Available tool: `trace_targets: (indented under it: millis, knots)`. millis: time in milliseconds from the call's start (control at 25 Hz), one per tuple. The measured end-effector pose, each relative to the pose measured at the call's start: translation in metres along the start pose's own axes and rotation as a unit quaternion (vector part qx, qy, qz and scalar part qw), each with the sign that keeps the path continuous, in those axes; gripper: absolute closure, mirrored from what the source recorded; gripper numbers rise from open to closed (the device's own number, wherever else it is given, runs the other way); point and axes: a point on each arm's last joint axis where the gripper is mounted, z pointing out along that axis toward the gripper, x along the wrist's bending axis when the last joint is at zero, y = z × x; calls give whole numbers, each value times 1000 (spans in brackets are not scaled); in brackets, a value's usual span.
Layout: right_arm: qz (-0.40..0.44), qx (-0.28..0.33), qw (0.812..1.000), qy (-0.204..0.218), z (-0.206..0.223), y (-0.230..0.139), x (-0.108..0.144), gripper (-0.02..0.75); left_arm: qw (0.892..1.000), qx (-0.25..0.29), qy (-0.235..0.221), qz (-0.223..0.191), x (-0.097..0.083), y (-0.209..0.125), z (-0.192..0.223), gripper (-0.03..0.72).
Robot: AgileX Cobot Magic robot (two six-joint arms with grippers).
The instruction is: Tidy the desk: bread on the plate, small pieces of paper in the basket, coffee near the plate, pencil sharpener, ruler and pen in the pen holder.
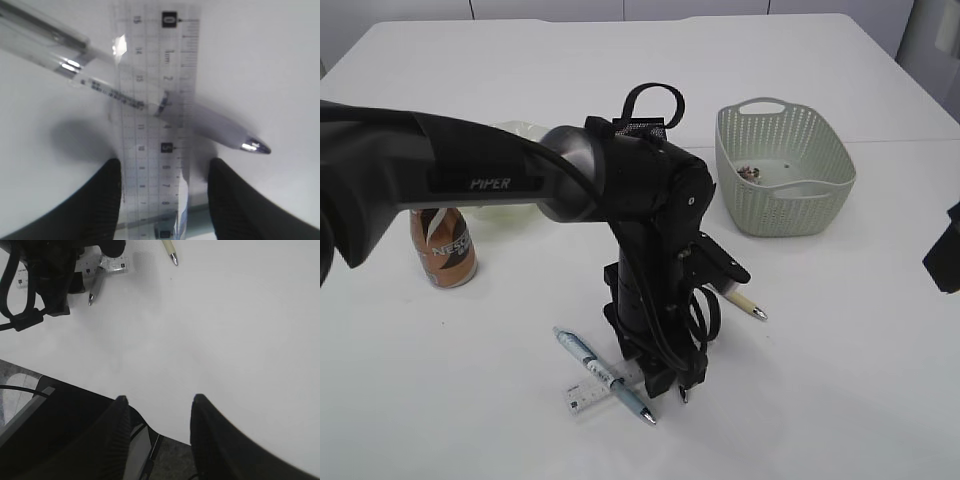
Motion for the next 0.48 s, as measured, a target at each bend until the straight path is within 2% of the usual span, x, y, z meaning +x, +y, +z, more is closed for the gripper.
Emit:
trace_targets:
  millis: [200,360,480]
  knots:
    - [-1,0,1000,0,0,0,0,409,1000,0,0,0,0,0,0,326]
    - [-1,0,1000,0,0,0,0,409,1000,0,0,0,0,0,0,413]
    - [-1,0,1000,0,0,0,0,409,1000,0,0,0,0,0,0,419]
